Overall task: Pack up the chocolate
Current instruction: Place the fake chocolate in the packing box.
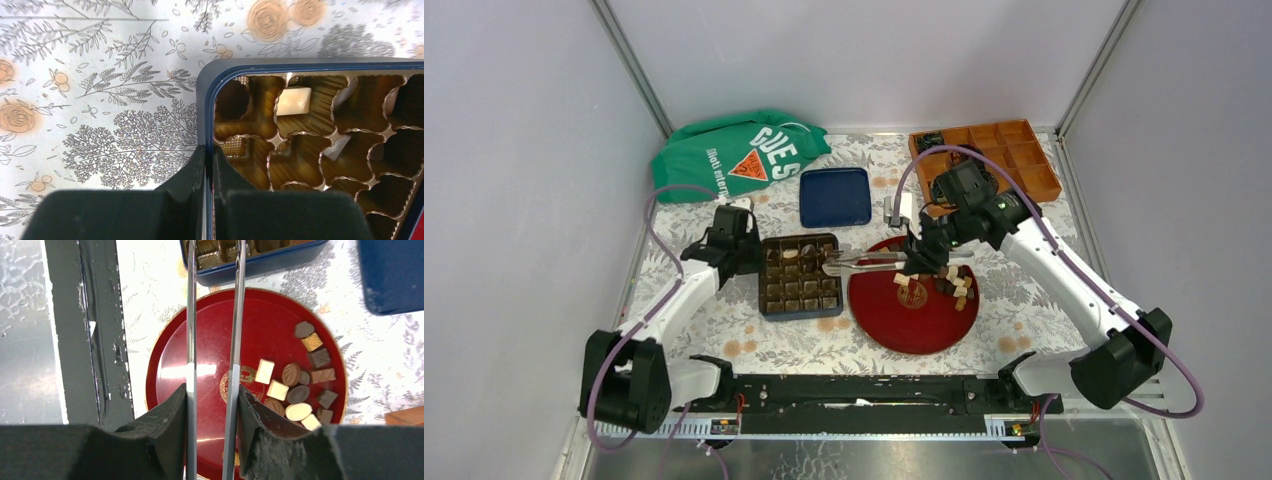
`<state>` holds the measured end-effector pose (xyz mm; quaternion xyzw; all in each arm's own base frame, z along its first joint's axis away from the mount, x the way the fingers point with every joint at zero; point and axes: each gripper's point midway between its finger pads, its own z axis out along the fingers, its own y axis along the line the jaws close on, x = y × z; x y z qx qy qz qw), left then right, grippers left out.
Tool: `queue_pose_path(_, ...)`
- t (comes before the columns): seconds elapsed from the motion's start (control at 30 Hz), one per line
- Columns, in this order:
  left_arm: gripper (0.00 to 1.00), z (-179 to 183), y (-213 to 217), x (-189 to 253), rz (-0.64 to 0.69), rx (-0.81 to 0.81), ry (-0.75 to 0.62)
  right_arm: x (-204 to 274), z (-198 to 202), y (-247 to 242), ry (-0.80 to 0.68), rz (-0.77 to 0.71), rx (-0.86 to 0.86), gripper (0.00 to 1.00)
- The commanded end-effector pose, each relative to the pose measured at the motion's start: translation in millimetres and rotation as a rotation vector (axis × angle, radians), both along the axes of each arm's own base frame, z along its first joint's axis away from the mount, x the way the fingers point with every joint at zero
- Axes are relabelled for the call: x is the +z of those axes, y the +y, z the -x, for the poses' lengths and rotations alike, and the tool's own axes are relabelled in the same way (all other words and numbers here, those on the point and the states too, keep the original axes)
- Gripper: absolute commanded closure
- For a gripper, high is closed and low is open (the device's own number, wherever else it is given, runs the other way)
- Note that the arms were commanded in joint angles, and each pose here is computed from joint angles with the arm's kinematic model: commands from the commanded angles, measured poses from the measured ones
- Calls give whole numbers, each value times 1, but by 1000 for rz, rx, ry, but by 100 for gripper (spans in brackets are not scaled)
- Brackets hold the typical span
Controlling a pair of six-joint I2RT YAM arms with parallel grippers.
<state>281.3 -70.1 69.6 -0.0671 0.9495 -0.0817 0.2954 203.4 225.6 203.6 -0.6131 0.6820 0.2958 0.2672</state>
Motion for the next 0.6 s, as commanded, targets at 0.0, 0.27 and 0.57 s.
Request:
queue_pose_path(0.0, 100, -17, -7, 44, 14, -32, -208, 37, -3, 12, -42, -71, 18, 100)
queue_pose_path(0.27, 100, -15, -15, 93, 19, -82, -443, 66, -3, 11, -90, -94, 22, 100)
queue_pose_path(0.57, 100, -11, -17, 103, 5, -96, -504, 64, -5, 13, -128, -67, 34, 100)
